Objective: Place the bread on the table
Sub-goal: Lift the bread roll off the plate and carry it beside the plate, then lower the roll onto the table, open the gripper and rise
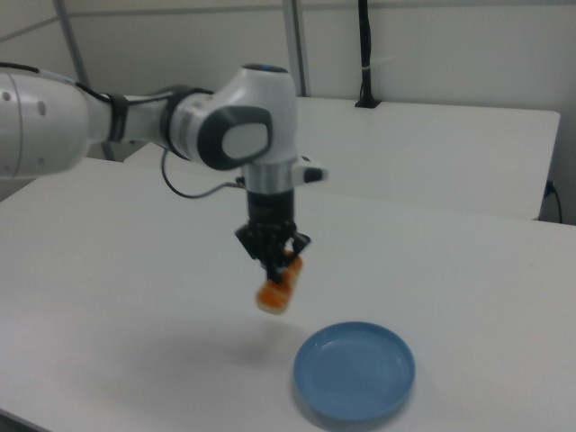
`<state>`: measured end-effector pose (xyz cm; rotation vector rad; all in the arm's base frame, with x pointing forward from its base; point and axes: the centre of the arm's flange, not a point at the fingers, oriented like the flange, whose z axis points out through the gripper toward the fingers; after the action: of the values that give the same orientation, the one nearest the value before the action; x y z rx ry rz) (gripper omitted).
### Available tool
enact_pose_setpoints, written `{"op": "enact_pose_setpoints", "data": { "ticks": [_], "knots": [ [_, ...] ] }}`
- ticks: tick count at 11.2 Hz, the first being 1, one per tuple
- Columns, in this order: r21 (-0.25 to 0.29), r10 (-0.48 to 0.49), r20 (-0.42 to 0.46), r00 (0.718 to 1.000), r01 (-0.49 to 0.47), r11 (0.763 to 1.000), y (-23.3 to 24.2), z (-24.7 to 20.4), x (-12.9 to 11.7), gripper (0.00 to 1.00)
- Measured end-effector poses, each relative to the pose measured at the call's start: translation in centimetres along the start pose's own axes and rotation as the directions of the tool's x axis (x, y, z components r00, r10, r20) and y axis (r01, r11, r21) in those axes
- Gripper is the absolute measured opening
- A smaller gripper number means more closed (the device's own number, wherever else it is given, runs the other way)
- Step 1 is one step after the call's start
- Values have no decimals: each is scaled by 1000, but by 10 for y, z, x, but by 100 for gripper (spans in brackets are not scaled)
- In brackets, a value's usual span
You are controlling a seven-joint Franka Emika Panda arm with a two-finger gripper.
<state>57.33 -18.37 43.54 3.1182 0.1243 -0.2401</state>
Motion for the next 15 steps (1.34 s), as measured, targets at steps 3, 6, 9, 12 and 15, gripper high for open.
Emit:
{"op": "enact_pose_setpoints", "data": {
  "ticks": [3, 6, 9, 12, 15],
  "knots": [
    [48, -117, 125, 985, 112, 993, -84, -7, 2, 7],
    [35, -173, 245, 954, 170, 985, -112, 19, -3, 7],
    [-19, -208, 334, 919, 227, 974, -123, 48, -4, 7],
    [-48, -237, 397, 887, 278, 959, -145, 80, 3, 19],
    [-68, -186, 356, 916, 224, 972, -143, 71, 7, 62]
  ]
}}
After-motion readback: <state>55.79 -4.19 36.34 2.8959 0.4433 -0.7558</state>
